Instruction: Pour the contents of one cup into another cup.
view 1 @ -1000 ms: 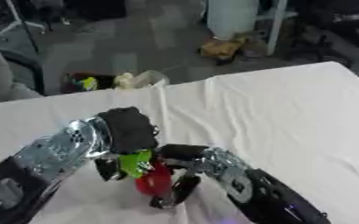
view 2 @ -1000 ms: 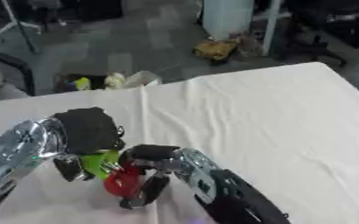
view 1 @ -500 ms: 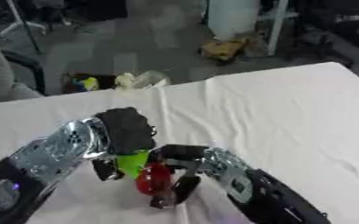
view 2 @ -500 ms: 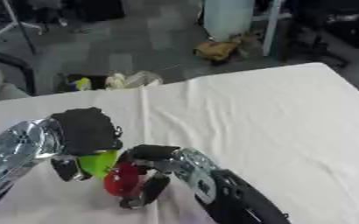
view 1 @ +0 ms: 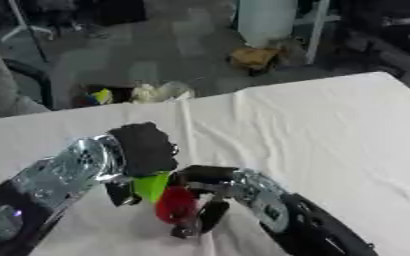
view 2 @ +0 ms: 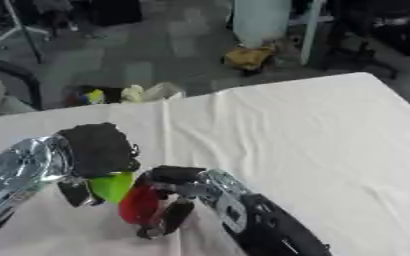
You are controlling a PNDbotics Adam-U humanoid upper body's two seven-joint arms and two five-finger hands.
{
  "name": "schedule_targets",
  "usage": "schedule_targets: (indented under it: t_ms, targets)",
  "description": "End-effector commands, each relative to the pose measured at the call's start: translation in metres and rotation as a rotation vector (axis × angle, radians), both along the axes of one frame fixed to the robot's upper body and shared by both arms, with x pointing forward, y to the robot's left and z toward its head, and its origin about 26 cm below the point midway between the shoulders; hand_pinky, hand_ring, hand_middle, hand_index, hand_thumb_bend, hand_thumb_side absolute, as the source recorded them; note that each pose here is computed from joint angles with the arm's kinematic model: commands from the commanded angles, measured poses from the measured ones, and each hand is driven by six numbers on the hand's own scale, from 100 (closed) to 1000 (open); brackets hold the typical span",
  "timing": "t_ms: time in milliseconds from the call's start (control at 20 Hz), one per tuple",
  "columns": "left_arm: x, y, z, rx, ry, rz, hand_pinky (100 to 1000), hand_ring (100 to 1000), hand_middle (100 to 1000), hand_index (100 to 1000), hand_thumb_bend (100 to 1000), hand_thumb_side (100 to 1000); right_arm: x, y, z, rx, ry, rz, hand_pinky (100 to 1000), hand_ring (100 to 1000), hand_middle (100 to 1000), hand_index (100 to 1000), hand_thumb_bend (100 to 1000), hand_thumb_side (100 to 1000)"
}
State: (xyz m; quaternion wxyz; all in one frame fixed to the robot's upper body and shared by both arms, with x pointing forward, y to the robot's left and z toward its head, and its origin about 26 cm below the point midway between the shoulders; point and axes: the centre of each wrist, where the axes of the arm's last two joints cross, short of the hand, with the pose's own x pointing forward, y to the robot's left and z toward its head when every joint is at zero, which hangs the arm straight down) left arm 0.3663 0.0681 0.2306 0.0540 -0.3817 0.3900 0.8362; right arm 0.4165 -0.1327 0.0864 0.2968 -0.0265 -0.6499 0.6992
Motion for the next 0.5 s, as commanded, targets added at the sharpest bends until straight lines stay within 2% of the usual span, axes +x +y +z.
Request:
schedule_targets:
  t_ms: [50, 500]
  targets:
    - [0.0002, 0.0041, 0.0079, 0.296, 0.007, 0.002, 100, 100, 267, 622, 126, 200, 0.0021, -0.0001, 0.0132, 0.007, -0.034, 0.009, 843, 868, 292, 677, 100, 319]
    - [0.005, 0.0047, -0.0009, 0.326, 0.026, 0.007, 100, 100, 263, 615, 125, 205, 0.0015, 0.0007, 0.0115, 0.008, -0.027, 0.01, 843, 868, 292, 674, 100, 321]
